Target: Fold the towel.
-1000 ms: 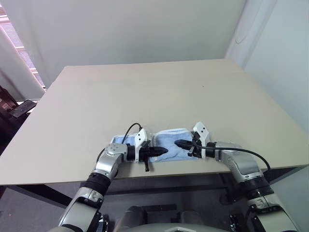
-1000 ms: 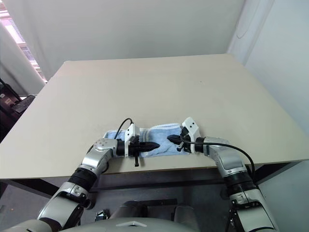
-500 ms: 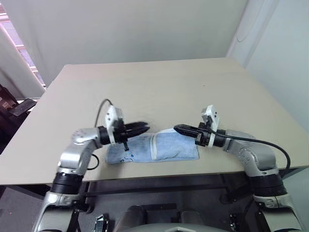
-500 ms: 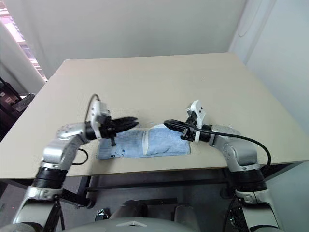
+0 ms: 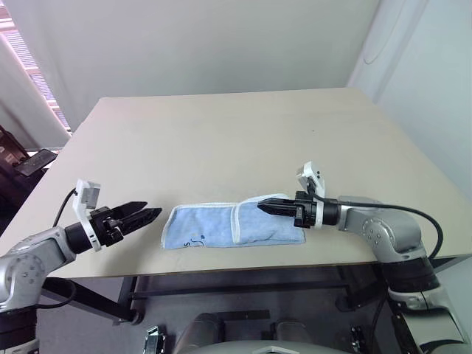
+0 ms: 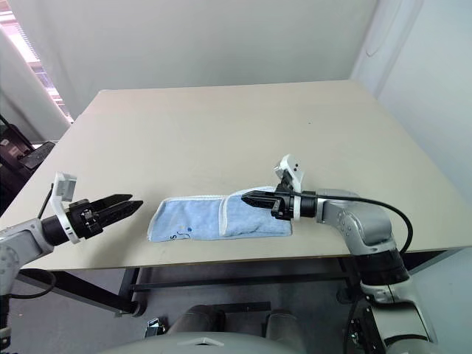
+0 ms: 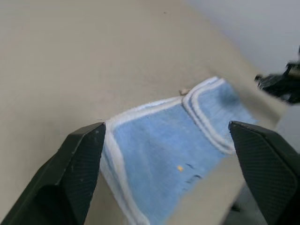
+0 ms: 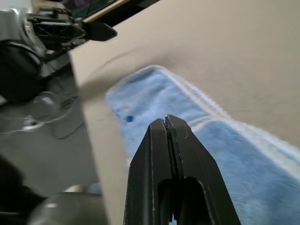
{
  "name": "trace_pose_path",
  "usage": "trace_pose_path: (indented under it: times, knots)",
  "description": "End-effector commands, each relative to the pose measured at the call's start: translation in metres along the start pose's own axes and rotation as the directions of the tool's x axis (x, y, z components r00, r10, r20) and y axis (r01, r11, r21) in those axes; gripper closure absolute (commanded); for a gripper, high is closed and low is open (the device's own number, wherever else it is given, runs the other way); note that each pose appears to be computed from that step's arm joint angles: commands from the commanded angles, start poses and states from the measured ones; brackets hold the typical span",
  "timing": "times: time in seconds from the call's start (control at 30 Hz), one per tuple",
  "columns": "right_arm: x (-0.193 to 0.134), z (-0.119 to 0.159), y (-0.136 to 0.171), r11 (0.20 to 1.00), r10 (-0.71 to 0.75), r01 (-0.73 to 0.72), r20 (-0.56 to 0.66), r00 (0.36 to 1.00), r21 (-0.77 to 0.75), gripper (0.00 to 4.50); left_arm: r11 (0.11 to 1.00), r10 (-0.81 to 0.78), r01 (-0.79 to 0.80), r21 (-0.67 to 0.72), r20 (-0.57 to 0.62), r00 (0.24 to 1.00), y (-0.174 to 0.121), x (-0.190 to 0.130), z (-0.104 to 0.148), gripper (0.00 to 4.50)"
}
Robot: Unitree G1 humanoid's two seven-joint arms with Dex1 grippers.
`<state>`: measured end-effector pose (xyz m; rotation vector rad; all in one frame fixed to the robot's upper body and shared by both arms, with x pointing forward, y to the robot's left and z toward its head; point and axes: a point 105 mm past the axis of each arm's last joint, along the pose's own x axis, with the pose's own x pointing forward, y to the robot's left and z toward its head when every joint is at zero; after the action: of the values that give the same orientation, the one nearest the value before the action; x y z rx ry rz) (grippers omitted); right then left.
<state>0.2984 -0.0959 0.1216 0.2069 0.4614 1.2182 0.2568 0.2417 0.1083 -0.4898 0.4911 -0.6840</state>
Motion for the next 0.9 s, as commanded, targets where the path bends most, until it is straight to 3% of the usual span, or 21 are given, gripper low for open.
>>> trace_pose_path:
  times: [0.03, 0.33, 0.43, 0.67, 0.9]
  knots:
    - [0.001, 0.018, 0.009, 0.993, 0.083, -0.086, 0.039, 0.996, 0.081, 4.5, 0.981, 0.069, -0.083, -0.175, -0.086, 0.994, 0.009, -0.003, -0.017, 0.02]
    - [-0.004, 0.022, 0.009, 0.983, 0.075, -0.081, 0.037, 0.996, 0.165, 4.5, 0.897, 0.094, -0.189, -0.399, -0.244, 0.965, 0.017, 0.003, -0.048, 0.02]
    - [-0.004, 0.02, 0.008, 0.983, 0.061, -0.066, 0.035, 0.998, 0.174, 4.5, 0.879, 0.064, -0.17, -0.444, -0.245, 0.967, 0.013, 0.007, -0.049, 0.02]
    - [-0.003, 0.019, 0.007, 0.98, 0.043, -0.052, 0.051, 0.998, 0.19, 4.5, 0.874, -0.004, -0.135, -0.467, -0.284, 0.959, -0.003, 0.01, -0.067, 0.02]
    - [-0.001, 0.02, 0.004, 0.979, 0.019, -0.032, 0.069, 0.997, 0.203, 4.5, 0.867, -0.01, -0.132, -0.481, -0.281, 0.96, -0.008, 0.013, -0.067, 0.02]
